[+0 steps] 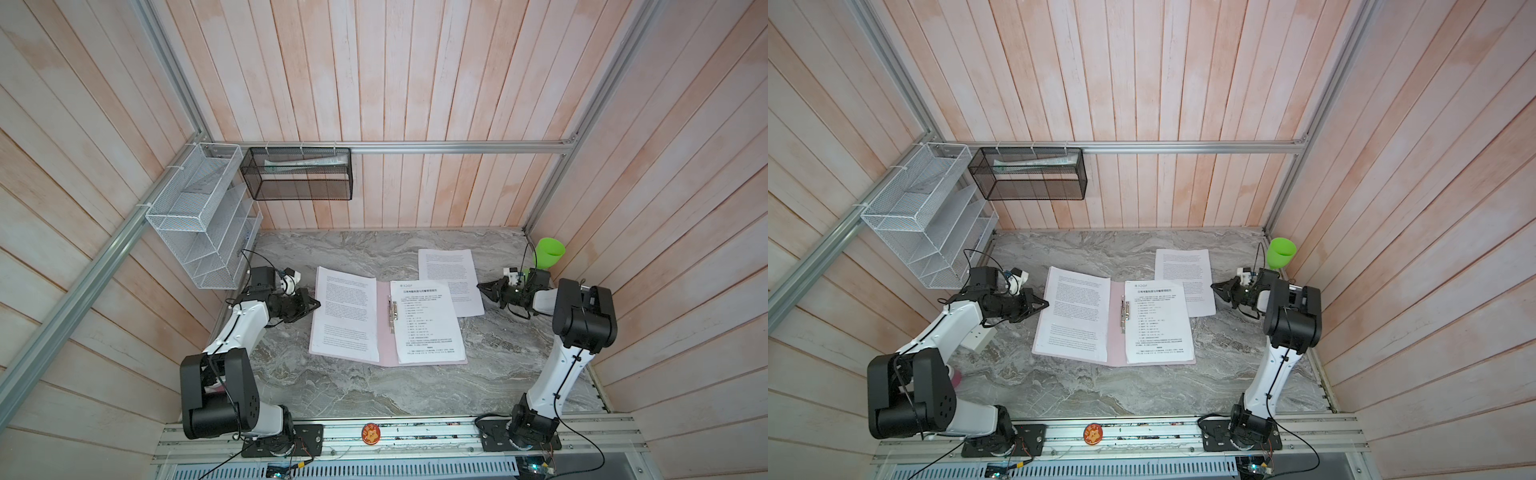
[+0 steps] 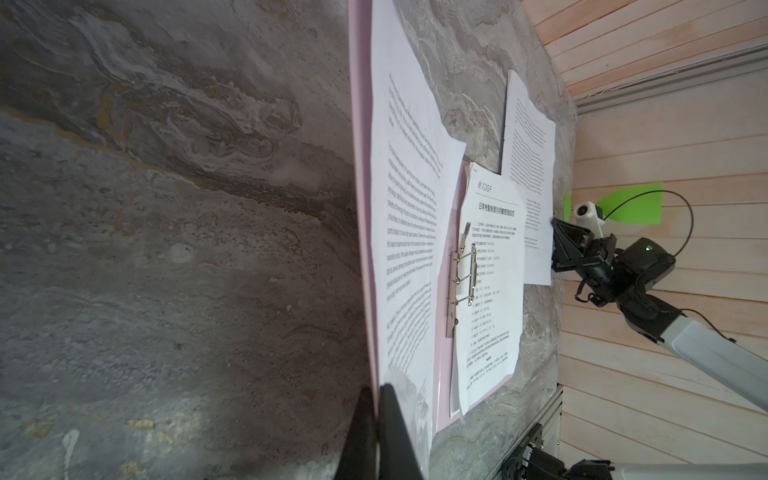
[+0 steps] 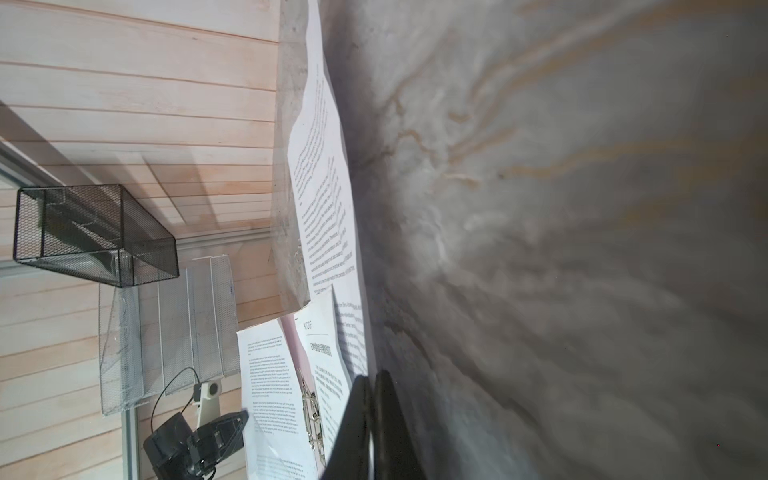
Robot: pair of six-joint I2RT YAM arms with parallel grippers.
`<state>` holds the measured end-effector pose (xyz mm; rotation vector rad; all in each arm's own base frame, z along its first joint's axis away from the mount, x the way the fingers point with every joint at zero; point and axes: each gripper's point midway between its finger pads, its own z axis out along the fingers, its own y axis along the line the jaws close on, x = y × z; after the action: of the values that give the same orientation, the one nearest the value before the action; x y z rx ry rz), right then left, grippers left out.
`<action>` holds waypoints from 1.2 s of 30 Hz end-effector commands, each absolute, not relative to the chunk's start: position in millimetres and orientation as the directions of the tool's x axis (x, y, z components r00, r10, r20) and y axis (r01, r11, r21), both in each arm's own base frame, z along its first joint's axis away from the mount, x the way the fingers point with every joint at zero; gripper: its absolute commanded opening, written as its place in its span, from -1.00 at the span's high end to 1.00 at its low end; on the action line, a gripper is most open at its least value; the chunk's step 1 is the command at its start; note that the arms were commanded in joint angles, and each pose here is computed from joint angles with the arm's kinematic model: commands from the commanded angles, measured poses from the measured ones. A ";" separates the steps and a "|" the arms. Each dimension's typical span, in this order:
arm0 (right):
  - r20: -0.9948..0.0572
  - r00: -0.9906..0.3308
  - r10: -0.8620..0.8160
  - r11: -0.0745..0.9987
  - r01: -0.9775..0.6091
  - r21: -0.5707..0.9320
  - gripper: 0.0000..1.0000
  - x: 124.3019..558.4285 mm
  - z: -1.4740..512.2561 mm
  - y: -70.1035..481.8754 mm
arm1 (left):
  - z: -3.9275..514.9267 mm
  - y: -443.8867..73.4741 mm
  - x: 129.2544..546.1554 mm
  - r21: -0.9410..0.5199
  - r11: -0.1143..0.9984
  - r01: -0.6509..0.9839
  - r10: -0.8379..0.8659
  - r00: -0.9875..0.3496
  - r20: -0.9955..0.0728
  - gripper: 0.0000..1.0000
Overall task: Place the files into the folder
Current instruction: 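Lower the right gripper and pinch the white sheet's edge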
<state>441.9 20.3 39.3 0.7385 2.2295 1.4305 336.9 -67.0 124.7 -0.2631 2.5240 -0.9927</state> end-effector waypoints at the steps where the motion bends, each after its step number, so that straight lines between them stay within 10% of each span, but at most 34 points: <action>1: -0.127 -0.734 0.667 0.391 0.199 0.899 1.00 437.5 64.3 -7.1 | 123.2 -65.8 338.0 -0.678 0.734 -0.018 -0.315 -0.895 -0.317 1.00; 9: -0.136 -0.727 0.673 0.492 0.301 0.817 1.00 400.5 47.5 -30.1 | 124.0 -66.3 338.4 -0.679 0.734 -0.014 -0.313 -0.894 -0.320 1.00; 11: -0.121 -0.737 0.665 0.490 0.308 0.816 0.40 389.0 44.5 -23.9 | 124.1 -66.1 338.4 -0.679 0.734 -0.014 -0.313 -0.895 -0.319 1.00; 15: -0.098 -0.748 0.657 0.472 0.306 0.827 -0.01 365.3 43.2 -10.2 | 123.8 -65.8 338.5 -0.677 0.736 -0.014 -0.311 -0.895 -0.319 1.00; 36: 0.053 -0.811 0.583 0.361 0.317 0.877 0.27 374.0 1.4 68.0 | 124.1 -64.7 337.9 -0.670 0.743 -0.014 -0.308 -0.895 -0.323 1.00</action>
<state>373.4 67.3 28.6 0.6639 2.3129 1.4699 337.0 -66.9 124.7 -0.2630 2.5238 -0.9921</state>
